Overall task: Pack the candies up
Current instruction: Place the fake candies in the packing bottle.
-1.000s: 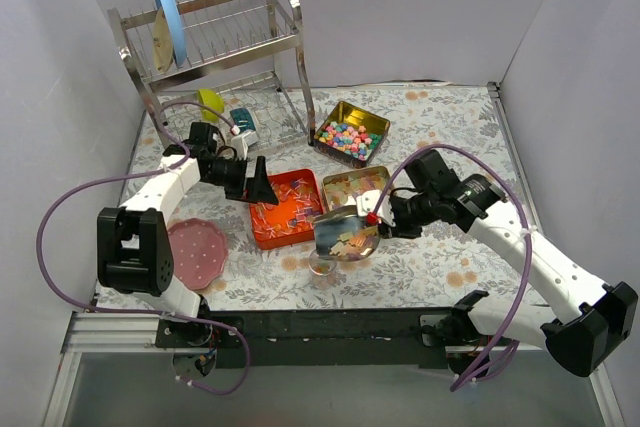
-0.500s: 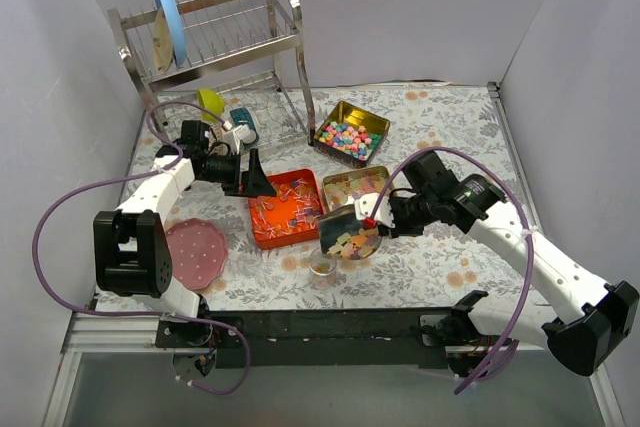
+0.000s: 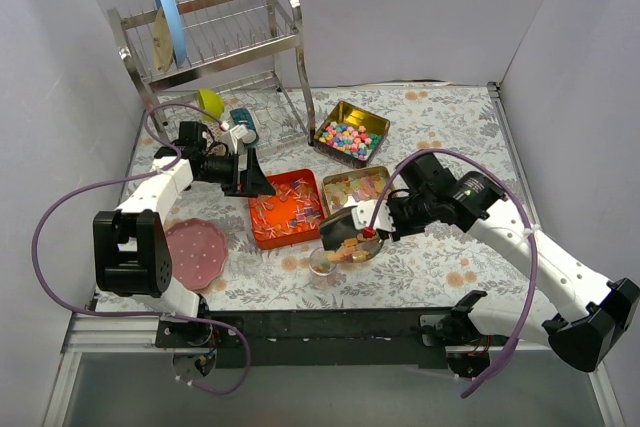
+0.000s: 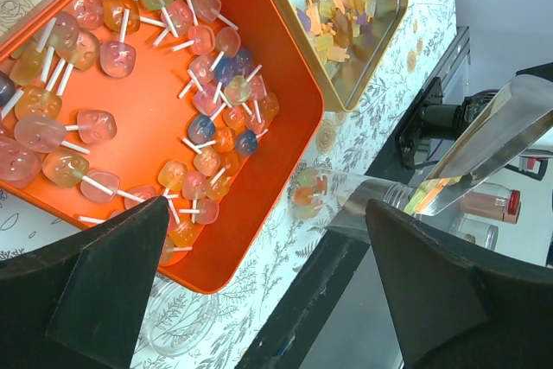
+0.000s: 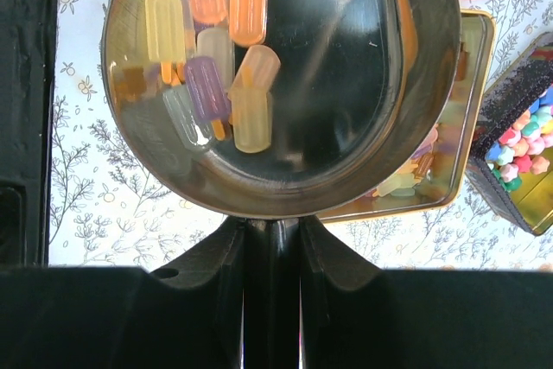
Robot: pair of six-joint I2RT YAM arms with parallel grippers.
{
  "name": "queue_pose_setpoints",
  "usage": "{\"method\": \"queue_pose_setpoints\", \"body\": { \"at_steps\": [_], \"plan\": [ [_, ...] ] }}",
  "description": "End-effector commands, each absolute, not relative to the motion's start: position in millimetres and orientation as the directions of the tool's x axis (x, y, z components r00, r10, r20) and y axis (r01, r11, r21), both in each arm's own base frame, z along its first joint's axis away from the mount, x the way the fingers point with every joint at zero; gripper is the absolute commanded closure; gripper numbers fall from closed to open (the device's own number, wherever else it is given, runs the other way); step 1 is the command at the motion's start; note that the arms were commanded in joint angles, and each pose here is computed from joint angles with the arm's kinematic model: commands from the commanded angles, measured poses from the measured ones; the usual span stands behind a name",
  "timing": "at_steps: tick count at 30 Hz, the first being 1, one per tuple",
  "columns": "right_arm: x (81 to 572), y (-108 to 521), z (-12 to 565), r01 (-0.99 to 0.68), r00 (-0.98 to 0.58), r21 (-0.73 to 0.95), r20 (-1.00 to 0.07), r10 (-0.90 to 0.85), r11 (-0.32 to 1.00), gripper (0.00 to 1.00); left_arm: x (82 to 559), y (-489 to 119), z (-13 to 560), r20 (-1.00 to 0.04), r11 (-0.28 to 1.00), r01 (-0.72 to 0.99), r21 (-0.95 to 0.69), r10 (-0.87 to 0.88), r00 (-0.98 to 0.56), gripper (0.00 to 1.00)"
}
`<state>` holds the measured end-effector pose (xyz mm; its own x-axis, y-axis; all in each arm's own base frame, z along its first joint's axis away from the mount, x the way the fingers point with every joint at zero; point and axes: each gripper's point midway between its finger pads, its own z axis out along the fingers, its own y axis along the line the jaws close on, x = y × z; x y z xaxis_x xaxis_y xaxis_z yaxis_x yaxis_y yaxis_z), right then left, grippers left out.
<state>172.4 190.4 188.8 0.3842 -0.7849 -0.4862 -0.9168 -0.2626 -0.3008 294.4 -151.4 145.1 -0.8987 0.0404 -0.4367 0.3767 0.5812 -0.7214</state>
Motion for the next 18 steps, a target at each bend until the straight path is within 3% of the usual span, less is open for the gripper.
{"method": "queue_pose_setpoints", "body": {
  "at_steps": [1, 18],
  "plan": [
    [176.2, 196.9, 209.9, -0.884, 0.448, -0.362, -0.473, -0.759, -0.296, 0.99, 295.1, -153.2, 157.7, -0.472, 0.551, 0.408, -0.728, 0.030, -0.881, 0.02],
    [176.0, 198.4, 221.3, -0.854, 0.497, -0.382, -0.395, -0.773, -0.354, 0.99, 301.5, -156.8, 160.6, -0.473, 0.524, 0.412, -0.745, 0.020, -0.881, 0.02]
  ]
}}
